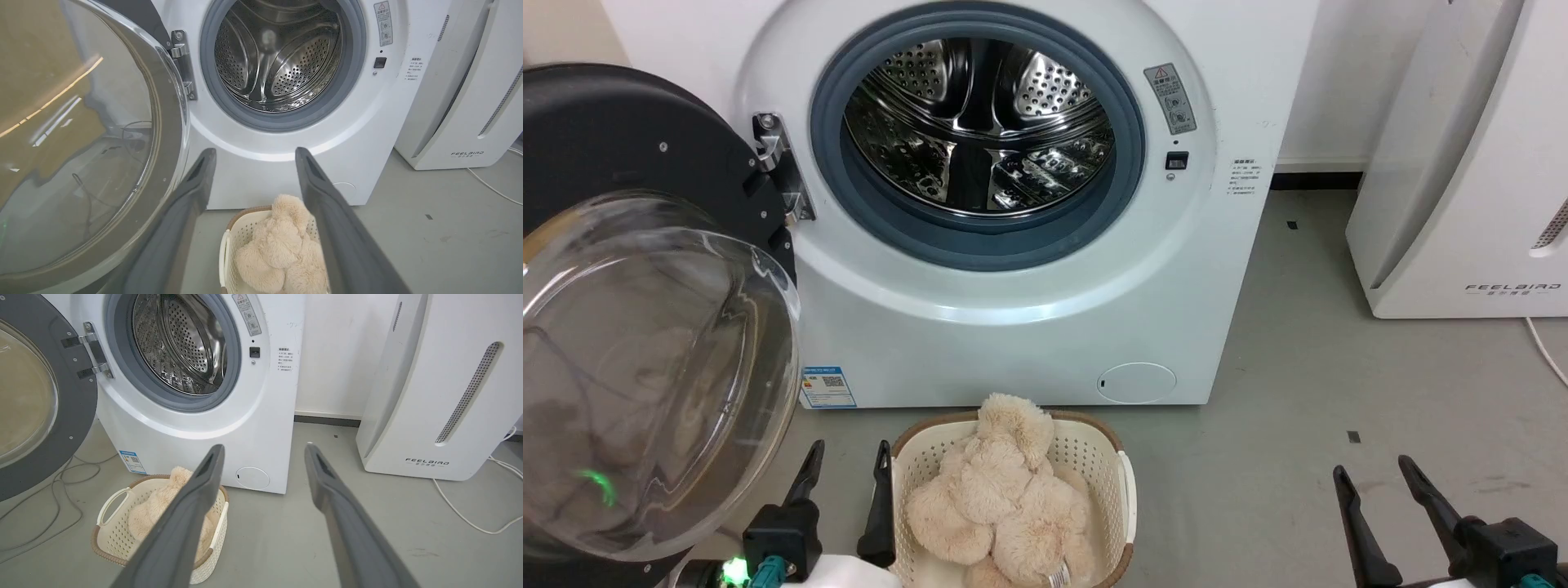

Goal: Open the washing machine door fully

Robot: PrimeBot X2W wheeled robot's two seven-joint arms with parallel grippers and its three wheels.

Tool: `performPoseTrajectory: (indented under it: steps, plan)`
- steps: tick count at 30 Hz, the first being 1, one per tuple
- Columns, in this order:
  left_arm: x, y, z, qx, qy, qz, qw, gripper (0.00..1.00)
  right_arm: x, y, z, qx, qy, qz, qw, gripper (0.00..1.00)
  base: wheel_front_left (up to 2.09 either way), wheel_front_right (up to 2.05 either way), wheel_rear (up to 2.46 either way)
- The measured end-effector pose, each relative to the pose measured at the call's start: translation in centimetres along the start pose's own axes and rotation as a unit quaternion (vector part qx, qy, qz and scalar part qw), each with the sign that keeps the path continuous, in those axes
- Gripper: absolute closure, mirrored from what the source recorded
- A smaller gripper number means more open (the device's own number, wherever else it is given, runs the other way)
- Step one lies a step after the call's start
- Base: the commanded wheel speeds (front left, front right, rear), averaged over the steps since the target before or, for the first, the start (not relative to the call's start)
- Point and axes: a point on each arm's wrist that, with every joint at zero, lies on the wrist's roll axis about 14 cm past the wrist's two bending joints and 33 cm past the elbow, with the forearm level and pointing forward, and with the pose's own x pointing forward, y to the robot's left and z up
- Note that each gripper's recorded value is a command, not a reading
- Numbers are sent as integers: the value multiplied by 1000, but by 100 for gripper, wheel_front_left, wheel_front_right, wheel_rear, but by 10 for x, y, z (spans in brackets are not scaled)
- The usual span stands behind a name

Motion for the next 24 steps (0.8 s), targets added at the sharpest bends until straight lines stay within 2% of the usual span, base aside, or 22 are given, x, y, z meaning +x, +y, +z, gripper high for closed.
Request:
performPoseTrajectory:
  steps: [1,2,24]
  plan:
    - [0,-1,0,0,0,-1,1000,0,0,0,0,0,0,0,1000,0,0,0,0]
    - [0,-1,0,0,0,-2,1000,100,0,0,0,0,-1,1,1000,100,0,0,0]
    - [2,-1,0,1,5,-2,1000,100,3,2,-3,0,6,3,1000,100,0,0,0]
